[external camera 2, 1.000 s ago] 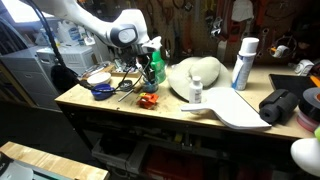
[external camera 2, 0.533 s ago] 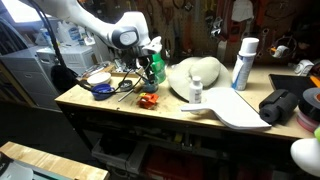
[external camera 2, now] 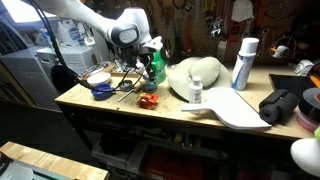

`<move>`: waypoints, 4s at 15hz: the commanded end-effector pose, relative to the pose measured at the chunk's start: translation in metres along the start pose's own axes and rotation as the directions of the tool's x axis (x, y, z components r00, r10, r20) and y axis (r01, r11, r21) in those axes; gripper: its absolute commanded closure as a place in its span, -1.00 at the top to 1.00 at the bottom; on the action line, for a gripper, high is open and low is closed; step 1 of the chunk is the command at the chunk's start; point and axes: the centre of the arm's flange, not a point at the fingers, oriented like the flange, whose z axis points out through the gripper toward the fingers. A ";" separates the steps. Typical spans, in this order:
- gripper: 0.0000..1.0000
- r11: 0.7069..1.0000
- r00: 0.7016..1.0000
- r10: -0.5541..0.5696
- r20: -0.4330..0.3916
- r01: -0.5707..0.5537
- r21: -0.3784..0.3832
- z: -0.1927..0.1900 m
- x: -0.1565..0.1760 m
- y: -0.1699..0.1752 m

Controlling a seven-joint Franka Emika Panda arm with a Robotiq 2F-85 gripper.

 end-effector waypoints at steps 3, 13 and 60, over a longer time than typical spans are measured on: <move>-0.93 0.997 1.000 -0.007 0.031 0.005 0.074 -0.004 0.003 0.009; -0.93 0.961 0.999 -0.020 0.040 0.008 0.276 -0.021 0.007 0.031; -0.93 0.806 0.831 -0.536 0.151 0.451 0.383 0.003 -0.067 -0.032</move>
